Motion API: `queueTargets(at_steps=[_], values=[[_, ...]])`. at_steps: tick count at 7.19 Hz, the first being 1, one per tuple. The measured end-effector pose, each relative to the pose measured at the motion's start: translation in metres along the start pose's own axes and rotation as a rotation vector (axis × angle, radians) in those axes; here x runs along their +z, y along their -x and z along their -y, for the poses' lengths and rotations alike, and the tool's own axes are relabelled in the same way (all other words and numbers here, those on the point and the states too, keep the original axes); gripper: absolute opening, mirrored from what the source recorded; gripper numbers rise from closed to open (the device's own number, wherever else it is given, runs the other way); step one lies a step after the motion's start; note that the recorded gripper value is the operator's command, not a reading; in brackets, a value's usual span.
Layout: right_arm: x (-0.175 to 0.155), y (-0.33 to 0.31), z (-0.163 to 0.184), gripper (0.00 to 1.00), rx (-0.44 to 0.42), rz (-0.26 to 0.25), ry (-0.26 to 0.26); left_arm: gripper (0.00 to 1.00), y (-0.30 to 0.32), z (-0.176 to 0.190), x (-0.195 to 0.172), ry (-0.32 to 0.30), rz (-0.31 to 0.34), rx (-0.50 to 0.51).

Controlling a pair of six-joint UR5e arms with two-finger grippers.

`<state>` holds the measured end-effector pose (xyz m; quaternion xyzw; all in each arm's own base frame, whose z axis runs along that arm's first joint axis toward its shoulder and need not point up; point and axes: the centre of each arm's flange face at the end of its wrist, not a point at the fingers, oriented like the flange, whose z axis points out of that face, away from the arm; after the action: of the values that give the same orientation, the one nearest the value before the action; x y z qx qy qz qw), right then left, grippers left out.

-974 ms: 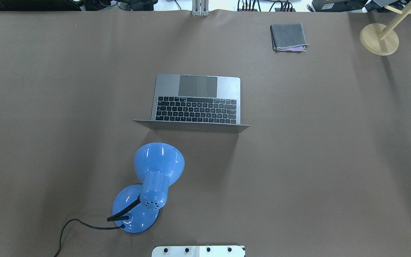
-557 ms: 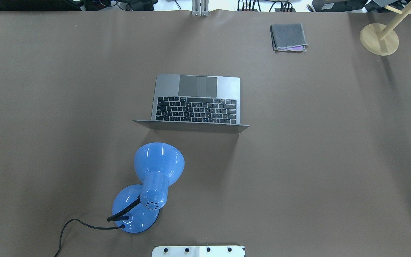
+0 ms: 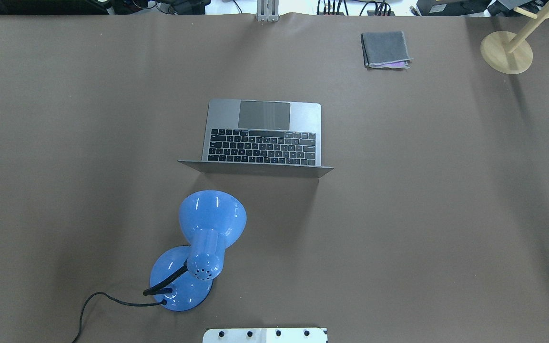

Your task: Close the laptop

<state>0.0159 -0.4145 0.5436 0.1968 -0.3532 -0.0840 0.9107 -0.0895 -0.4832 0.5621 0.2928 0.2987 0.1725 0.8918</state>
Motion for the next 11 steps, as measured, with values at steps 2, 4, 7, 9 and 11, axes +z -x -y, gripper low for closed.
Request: queueTargets(at_steps=[2, 4, 7, 9, 11], values=[[0.006, 0.008, 0.001, 0.54, -0.007, 0.018, 0.014, 0.80, -0.003, 0.001, 0.003, -0.041, -0.013, 0.008], [0.016, 0.025, 0.003, 0.13, 0.018, 0.065, 0.035, 0.00, -0.022, 0.010, 0.015, -0.048, -0.079, 0.009], [0.044, 0.091, 0.008, 0.00, 0.135, 0.183, 0.039, 0.00, -0.071, 0.025, 0.035, -0.055, -0.285, -0.066], [0.061, 0.159, 0.004, 0.00, 0.242, 0.291, 0.008, 0.00, -0.132, 0.041, 0.056, -0.036, -0.426, -0.157], [0.069, 0.210, 0.005, 0.00, 0.294, 0.380, -0.005, 0.00, -0.205, 0.064, 0.074, -0.007, -0.562, -0.254]])
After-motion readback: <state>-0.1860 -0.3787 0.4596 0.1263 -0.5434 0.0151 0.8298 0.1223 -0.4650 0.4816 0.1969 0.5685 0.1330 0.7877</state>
